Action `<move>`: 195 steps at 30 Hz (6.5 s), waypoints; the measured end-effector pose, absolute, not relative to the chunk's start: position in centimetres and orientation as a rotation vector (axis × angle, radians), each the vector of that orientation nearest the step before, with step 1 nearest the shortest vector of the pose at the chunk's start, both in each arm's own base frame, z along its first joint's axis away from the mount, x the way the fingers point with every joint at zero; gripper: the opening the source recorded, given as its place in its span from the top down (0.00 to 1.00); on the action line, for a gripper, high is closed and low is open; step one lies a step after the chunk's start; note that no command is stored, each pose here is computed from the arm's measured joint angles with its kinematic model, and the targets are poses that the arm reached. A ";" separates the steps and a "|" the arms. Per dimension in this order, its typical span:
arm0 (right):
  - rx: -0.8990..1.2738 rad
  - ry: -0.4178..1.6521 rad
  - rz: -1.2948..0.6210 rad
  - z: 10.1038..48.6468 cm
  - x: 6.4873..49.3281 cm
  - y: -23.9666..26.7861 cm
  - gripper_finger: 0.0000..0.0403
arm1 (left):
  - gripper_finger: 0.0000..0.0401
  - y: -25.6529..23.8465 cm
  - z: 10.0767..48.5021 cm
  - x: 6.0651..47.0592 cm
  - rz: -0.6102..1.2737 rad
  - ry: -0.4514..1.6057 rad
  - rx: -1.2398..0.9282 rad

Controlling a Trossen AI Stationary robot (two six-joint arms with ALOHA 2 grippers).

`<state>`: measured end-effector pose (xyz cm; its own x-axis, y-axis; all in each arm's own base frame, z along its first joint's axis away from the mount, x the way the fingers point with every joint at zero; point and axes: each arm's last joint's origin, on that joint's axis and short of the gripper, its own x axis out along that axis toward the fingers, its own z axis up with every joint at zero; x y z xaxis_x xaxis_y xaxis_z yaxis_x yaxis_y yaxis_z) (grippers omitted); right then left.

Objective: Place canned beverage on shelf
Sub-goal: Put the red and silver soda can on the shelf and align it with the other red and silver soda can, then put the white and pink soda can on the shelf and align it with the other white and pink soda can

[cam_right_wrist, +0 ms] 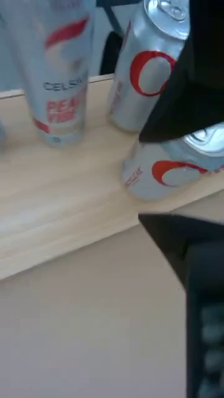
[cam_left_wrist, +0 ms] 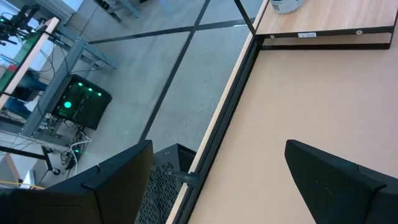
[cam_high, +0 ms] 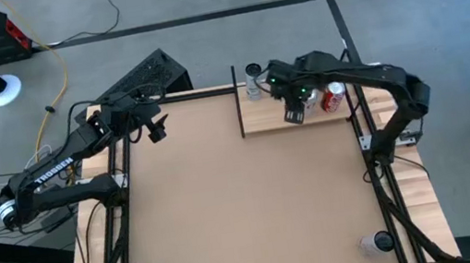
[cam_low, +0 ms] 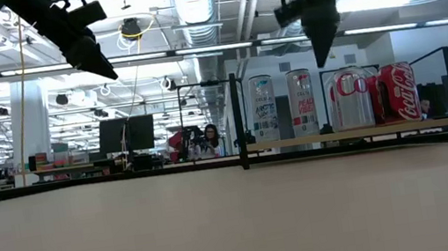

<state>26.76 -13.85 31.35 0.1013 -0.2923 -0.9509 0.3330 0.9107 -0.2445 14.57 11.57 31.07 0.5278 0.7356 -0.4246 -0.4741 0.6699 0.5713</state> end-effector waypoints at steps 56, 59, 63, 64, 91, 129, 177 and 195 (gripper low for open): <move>0.372 1.153 -0.324 37.5 23.9 -6.0 0.94 | 0.13 11.6 31.1 14.6 0.748 0.698 0.413; 0.467 1.186 -0.228 38.1 23.3 -0.8 0.94 | 0.13 11.6 31.1 14.6 0.748 0.697 0.412; 0.565 1.263 -0.144 38.2 22.0 6.4 0.94 | 0.13 11.6 31.0 14.5 0.747 0.701 0.411; 0.587 1.284 -0.138 38.2 21.6 8.0 0.94 | 0.13 11.5 31.0 14.5 0.746 0.702 0.410; 0.824 1.781 -0.450 32.7 19.3 21.1 0.75 | 0.13 11.5 30.4 14.4 0.734 0.745 0.404; 0.889 1.814 -0.640 29.0 16.3 24.0 0.05 | 0.13 11.4 30.5 14.5 0.713 0.730 0.399; 0.624 1.891 -0.416 30.6 19.9 17.2 0.31 | 0.13 11.5 30.6 14.5 0.716 0.716 0.410; 0.233 1.798 -0.256 26.9 29.1 0.1 0.31 | 0.13 11.5 30.7 14.6 0.720 0.704 0.413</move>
